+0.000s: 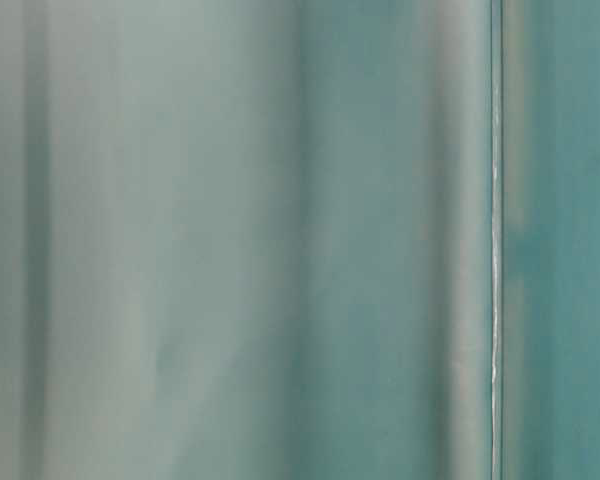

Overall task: Insert the wire through the hole in the metal fitting marked with a red label. (retake)
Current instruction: 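Move the right gripper down over the grey wire near the fixture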

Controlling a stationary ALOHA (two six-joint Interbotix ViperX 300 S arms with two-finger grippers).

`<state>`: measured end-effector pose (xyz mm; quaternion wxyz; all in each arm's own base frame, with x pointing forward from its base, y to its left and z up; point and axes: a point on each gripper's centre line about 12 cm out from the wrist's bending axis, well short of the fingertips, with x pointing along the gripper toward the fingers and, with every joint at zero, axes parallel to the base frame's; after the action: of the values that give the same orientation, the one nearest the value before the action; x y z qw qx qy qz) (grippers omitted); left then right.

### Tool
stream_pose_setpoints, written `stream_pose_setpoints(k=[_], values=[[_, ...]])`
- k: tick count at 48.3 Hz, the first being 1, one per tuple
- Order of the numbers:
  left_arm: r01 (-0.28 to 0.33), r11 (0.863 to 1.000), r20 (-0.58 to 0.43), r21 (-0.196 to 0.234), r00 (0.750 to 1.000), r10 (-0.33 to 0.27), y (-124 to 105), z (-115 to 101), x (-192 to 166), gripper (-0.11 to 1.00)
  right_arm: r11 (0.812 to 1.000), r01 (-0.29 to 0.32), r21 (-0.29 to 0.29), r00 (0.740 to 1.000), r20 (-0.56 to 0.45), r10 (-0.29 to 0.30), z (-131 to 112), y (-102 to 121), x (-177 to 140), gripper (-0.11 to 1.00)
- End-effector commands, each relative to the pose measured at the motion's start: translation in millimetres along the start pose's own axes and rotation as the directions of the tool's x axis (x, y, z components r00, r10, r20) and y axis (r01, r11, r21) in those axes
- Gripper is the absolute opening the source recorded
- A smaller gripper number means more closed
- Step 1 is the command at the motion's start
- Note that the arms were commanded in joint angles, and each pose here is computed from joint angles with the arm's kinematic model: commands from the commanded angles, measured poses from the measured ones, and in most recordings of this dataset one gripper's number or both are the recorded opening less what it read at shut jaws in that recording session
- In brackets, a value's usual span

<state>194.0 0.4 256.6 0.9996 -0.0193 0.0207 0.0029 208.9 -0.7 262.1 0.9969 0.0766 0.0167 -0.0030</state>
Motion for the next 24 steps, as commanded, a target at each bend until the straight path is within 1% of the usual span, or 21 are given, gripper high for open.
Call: stream_pose_setpoints(k=[1,8,13,18,24], values=[[-0.002,1.000,-0.001,0.000,1.000,0.002,0.3,1.4,2.8,0.64,1.000,0.007,0.009,1.000,-0.002,-0.007,1.5,-1.2,5.8,0.77],[-0.004,1.000,-0.046,-0.001,0.999,0.004,0.6,-6.6,9.5,0.66,1.000,0.013,0.020,0.999,-0.035,-0.013,-4.7,-2.2,11.6,0.77],[-0.008,1.000,-0.098,-0.002,0.995,0.008,1.2,-16.0,18.5,0.67,0.999,0.020,0.047,0.998,-0.066,-0.017,-11.7,-3.3,14.7,0.77],[-0.009,1.000,-0.124,-0.002,0.992,0.009,1.4,-20.2,26.0,0.67,0.997,0.029,0.069,0.995,-0.099,-0.022,-19.2,-4.4,18.4,0.77],[-0.010,1.000,-0.143,0.000,0.990,0.010,1.6,-25.0,31.8,0.67,0.997,0.038,0.071,0.990,-0.137,-0.028,-26.6,-5.6,24.3,0.77]])
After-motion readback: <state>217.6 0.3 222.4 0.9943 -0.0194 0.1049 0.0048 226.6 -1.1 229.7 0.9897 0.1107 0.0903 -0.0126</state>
